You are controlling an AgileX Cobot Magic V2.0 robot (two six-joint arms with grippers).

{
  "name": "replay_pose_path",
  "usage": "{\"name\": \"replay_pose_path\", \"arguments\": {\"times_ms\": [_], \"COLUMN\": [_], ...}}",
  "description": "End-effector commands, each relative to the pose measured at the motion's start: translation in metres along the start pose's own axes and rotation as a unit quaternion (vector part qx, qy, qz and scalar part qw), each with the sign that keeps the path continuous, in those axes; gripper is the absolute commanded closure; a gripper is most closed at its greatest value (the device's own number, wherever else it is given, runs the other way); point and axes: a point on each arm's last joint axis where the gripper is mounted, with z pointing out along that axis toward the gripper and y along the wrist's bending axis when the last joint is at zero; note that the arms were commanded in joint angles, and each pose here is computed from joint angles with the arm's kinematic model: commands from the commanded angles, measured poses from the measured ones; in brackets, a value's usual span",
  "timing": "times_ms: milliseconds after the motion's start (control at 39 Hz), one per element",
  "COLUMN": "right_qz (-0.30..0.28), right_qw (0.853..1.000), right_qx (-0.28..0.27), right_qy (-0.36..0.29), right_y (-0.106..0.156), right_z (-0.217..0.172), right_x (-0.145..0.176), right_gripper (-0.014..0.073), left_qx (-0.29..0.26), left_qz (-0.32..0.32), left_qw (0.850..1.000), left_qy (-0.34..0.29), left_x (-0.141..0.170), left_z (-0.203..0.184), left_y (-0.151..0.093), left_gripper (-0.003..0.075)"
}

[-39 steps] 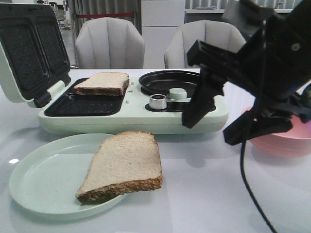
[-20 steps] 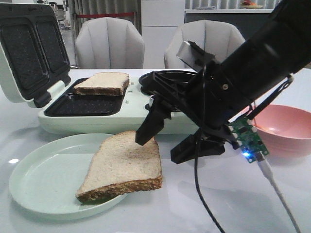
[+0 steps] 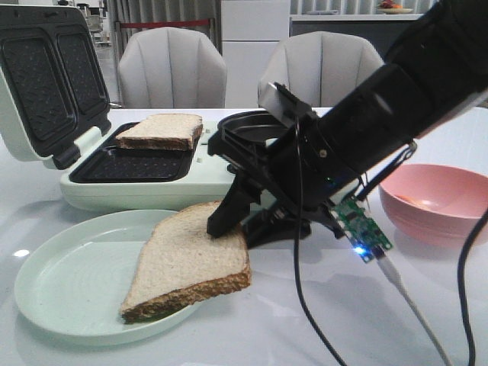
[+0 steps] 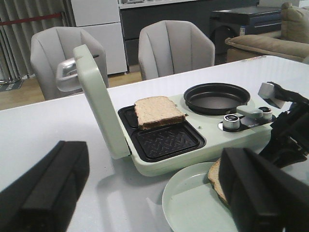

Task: Make breakfast with bread and shrimp
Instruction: 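Reach the right gripper to the remaining bread slice and grasp it, then carry the bread with the right gripper onto the first slice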

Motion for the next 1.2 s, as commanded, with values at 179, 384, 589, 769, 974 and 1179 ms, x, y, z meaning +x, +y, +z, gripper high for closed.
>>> {"name": "replay_pose_path", "arguments": {"times_ms": [179,384,589,769,974,1179], "right_qz": [-0.045,-0.051,-0.028,-0.049,-0.058,-0.057], "right_qw": [0.992,0.977,0.958,0.955,0.956,0.957], "right_qx": [-0.093,-0.178,-0.198,-0.202,-0.195,-0.188], "right_qy": [-0.073,-0.109,-0.205,-0.211,-0.21,-0.212], "right_y": [0.046,0.075,0.086,0.095,0.106,0.103], "right_z": [-0.054,-0.068,-0.075,-0.056,-0.024,-0.005], "right_x": [-0.03,-0.048,-0.079,-0.097,-0.108,-0.117], "right_gripper": [0.039,0.039,0.039,0.039,0.039,0.0387], "left_qx": [0.002,0.002,0.002,0.002,0.002,0.002], "left_qz": [-0.009,-0.009,-0.009,-0.009,-0.009,-0.009], "left_qw": [0.998,0.998,0.998,0.998,0.998,0.998], "left_qy": [-0.063,-0.063,-0.063,-0.063,-0.063,-0.063], "left_x": [-0.016,-0.016,-0.016,-0.016,-0.016,-0.016], "left_z": [-0.007,-0.007,-0.007,-0.007,-0.007,-0.007], "left_y": [0.001,0.001,0.001,0.001,0.001,0.001], "left_gripper": [0.0115,0.0115,0.0115,0.0115,0.0115,0.0115]}}
